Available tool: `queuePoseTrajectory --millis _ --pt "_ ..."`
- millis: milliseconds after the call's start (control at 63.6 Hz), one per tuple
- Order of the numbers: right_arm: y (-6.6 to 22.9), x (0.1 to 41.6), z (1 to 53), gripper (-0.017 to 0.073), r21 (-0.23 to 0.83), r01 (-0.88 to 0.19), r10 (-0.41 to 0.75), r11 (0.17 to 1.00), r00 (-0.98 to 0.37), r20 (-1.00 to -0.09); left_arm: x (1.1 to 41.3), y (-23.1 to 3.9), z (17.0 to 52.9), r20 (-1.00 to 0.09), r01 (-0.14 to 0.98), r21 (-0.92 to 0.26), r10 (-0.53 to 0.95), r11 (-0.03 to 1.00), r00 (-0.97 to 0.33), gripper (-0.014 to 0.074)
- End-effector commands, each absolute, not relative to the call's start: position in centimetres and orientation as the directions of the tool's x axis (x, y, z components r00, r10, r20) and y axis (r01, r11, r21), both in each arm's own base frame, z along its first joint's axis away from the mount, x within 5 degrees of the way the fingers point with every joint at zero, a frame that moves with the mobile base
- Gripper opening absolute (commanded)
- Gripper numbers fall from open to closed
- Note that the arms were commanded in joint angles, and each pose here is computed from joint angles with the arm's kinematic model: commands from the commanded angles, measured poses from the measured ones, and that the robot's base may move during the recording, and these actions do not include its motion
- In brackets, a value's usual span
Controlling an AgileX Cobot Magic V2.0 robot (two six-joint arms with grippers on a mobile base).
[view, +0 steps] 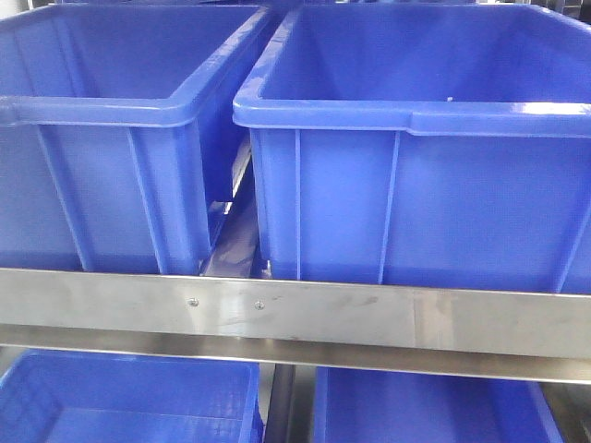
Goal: Sort and place red and blue blocks on shelf
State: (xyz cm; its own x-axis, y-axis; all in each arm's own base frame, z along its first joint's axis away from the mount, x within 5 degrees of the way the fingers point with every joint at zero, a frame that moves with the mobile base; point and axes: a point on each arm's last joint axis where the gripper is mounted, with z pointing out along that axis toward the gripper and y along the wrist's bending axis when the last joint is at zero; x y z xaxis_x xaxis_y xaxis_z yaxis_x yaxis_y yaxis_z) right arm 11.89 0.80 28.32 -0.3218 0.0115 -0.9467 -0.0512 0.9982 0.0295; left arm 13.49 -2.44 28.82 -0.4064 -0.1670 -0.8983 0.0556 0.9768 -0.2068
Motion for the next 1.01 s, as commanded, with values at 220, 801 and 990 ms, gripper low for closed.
queuePoseTrajectory --millis 220,801,990 --pt "0.7 10.5 29.1 0.0055 0.022 -0.058 0.01 0.998 -0.213 -0.977 13.0 -2.5 29.8 -0.935 0.099 -0.216 -0.177 0.971 -0.309 0.0125" --pt "0.7 10.4 29.1 0.0055 0.022 -0.057 0.01 0.998 -0.214 -0.977 13.0 -2.5 29.8 -0.935 0.099 -0.216 -0.177 0.971 -0.309 0.0125" --pt "0.7 10.4 29.1 0.0055 0.022 -0.057 0.01 0.998 -0.214 -0.977 13.0 -2.5 29.8 -0.935 0.099 -0.216 -0.177 0.971 -0.309 0.0125"
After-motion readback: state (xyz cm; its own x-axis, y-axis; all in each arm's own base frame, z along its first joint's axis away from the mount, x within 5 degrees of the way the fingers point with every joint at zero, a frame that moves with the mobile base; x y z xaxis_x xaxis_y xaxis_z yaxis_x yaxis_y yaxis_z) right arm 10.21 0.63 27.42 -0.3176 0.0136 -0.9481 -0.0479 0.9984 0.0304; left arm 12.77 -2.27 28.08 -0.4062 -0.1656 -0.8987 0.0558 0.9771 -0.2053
